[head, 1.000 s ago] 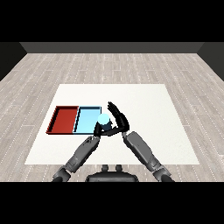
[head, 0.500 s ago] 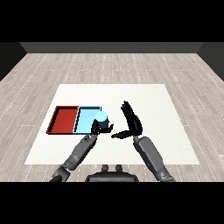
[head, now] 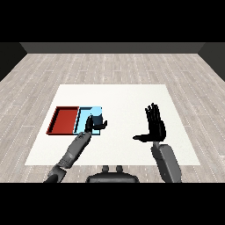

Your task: Pick the blue can and put it in the blue box

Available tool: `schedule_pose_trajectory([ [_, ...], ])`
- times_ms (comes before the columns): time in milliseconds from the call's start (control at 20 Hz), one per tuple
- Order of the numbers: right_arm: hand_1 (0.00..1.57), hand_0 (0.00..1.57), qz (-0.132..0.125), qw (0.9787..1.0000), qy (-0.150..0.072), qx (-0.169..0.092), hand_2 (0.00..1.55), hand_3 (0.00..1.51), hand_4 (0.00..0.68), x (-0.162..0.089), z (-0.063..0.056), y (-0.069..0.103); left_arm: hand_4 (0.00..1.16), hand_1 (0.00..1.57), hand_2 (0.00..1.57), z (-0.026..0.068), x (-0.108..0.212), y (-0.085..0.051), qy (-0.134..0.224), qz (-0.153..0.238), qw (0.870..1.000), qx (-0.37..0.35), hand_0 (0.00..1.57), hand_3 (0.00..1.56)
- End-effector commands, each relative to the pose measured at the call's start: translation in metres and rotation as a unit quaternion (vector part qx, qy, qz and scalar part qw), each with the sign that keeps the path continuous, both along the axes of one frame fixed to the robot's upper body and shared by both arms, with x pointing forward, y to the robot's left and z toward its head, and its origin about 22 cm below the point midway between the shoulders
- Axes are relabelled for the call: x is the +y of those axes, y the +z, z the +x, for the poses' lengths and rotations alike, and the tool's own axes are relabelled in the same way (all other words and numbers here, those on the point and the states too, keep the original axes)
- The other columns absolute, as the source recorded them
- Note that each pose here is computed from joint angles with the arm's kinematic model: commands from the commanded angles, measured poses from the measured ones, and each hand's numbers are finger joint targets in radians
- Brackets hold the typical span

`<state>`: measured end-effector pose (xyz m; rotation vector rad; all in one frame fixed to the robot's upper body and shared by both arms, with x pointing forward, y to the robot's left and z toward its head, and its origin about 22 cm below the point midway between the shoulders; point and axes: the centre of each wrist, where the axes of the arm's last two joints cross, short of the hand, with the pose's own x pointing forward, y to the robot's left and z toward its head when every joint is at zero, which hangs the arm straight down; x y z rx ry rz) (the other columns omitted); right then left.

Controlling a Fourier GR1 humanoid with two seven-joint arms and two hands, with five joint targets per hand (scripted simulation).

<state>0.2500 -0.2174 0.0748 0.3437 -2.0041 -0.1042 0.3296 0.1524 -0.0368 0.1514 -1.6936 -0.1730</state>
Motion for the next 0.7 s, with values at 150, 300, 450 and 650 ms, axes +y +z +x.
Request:
schedule_pose_trajectory([
  [150,0.00,0.00,-0.008,0.9989,-0.045,0.015,0.00,0.00,0.000,-0.028,-0.003,-0.005,1.12,1.57,1.57,0.0264,0.052,-0.003,0.091,0.038,0.993,0.063,1.57,1.50],
  [300,0.00,0.00,-0.004,0.9987,-0.050,0.011,0.00,0.00,0.000,-0.032,-0.008,-0.008,1.08,1.57,1.57,0.0310,0.112,-0.006,0.132,0.043,0.984,0.110,1.57,1.51],
  [450,0.00,0.00,-0.004,0.9988,-0.048,0.006,0.00,0.00,0.000,-0.020,-0.009,-0.022,1.07,1.57,1.57,0.0327,0.136,-0.006,0.152,0.065,0.978,0.129,1.57,1.52],
  [650,0.00,0.00,-0.018,0.9973,-0.065,0.028,0.00,0.00,0.000,-0.024,0.004,-0.016,1.05,1.57,1.57,0.0427,0.129,-0.012,0.176,0.093,0.962,0.186,1.57,1.49],
])
